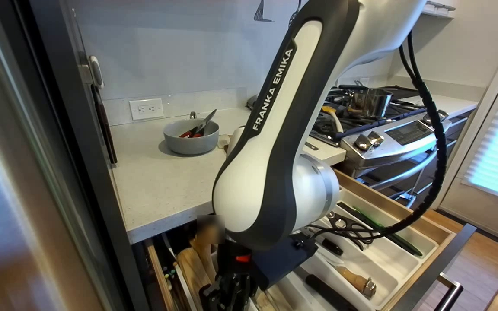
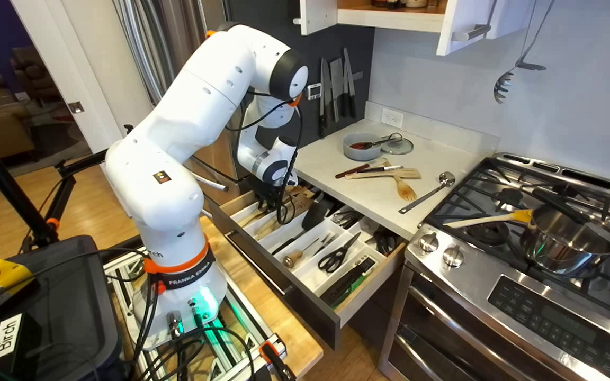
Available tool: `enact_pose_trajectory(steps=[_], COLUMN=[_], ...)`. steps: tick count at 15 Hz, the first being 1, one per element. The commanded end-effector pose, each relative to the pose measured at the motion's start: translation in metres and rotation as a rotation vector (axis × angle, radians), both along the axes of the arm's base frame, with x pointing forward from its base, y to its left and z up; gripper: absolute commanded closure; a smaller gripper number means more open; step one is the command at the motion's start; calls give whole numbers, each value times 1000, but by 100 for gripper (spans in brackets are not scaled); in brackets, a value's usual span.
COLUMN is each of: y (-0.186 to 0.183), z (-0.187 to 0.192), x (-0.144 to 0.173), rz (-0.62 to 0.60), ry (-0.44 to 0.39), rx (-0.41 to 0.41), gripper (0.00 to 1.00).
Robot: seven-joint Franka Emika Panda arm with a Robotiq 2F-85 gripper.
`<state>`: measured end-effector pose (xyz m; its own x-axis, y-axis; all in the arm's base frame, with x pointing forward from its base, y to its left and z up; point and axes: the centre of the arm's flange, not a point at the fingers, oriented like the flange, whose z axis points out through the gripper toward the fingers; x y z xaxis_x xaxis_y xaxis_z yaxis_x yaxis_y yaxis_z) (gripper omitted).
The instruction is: Remove a wooden spatula from the far left compartment of the drawer and place it on top of the counter top
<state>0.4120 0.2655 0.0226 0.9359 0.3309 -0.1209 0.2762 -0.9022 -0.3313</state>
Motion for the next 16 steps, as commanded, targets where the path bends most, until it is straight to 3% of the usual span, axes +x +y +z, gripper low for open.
enact_pose_trajectory(steps=[1, 2, 4, 6, 10, 14, 16], y=[2, 3, 6, 5, 4, 3, -3], z=[-19, -23, -24, -25, -23, -14, 8], x=[1, 0, 1, 3, 6, 6, 1], rz=[-10, -14, -17, -22, -33, -40, -43], ry=[34, 42, 47, 48, 51, 39, -12], rx=[9, 9, 14, 11, 12, 14, 20], gripper=[30, 25, 60, 66, 96, 95, 96])
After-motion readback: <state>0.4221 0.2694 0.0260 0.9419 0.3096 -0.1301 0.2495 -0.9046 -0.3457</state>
